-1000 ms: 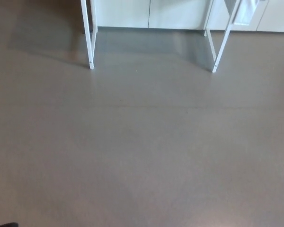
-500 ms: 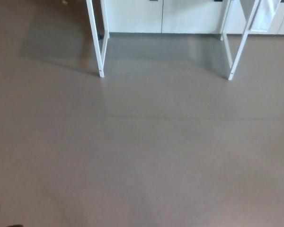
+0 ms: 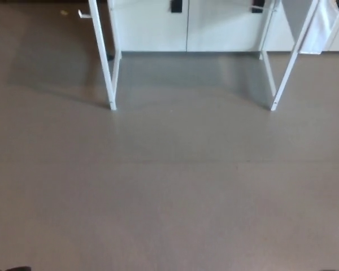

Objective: The robot walk towards a table in front and then clicks the light switch button using the right hand's index finger

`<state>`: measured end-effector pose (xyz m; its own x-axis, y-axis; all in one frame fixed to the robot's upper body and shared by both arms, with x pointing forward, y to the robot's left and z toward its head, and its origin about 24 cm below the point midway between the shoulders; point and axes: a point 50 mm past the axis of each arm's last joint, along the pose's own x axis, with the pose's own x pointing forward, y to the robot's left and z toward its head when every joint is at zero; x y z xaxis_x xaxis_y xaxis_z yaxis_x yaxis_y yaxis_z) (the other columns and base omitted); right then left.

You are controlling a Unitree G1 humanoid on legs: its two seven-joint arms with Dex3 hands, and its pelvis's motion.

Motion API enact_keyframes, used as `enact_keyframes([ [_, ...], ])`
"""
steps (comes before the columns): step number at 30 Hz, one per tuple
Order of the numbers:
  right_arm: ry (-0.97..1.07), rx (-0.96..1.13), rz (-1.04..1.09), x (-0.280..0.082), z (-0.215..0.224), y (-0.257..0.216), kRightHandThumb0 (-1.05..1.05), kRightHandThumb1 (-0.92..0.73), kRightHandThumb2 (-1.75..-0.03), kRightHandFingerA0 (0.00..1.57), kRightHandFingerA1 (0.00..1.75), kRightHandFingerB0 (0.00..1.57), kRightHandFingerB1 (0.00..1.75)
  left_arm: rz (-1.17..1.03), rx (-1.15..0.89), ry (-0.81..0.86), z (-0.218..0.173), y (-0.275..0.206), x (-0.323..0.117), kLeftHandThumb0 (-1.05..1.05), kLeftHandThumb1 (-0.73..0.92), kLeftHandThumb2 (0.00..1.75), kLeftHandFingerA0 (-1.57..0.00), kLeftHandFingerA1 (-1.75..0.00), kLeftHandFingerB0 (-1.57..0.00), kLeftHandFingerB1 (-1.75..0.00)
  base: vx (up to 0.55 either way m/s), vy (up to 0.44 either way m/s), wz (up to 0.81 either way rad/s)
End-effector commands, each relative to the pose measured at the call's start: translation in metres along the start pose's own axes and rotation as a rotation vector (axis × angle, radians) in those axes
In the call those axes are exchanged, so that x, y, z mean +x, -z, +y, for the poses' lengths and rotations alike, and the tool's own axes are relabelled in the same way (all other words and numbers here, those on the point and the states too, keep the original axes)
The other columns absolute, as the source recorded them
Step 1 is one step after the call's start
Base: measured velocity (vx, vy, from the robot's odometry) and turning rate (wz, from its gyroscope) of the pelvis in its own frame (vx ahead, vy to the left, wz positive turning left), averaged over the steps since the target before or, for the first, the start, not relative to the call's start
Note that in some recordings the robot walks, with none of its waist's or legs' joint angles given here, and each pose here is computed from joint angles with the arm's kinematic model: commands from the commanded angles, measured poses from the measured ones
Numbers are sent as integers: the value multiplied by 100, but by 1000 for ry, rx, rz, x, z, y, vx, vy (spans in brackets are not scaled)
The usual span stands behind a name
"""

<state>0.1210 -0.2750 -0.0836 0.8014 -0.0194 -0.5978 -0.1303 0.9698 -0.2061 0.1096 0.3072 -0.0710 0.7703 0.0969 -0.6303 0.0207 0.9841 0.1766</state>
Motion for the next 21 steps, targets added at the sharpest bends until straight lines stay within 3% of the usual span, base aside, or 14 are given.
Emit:
enact_keyframes([
  [1,17,-36,2,-1,-4,1,-63,-55,-57,63,59,47,50,-16,43,-4,2,-2,1,-29,60,57,-72,-52,-48,-41,248,160,13],
  [10,3,-55,-5,2,-4,-1,-60,-55,-56,65,60,47,50,-23,95,20,3,-5,2,-29,60,57,-72,-50,-48,-39,279,33,8],
  [11,-1,-54,1,0,-3,1,-57,-41,-89,67,72,36,57,-20,90,22,2,-4,0,-27,61,58,-72,-50,-49,-40,357,-126,27],
  [13,-7,-70,14,-1,-2,3,-57,-41,-89,69,72,36,57,-11,82,25,2,-1,-2,-27,61,58,-72,-50,-48,-40,387,-293,15],
  [14,-8,-72,15,-2,-2,4,-64,-54,-57,69,59,49,50,-9,82,26,2,0,-2,-27,61,58,-71,-50,-47,-40,379,-267,26],
  [21,-14,-86,26,-3,-1,7,-65,-55,-57,71,60,50,51,11,117,18,1,5,-3,-27,60,57,-73,-49,-50,-40,314,-102,-8],
])
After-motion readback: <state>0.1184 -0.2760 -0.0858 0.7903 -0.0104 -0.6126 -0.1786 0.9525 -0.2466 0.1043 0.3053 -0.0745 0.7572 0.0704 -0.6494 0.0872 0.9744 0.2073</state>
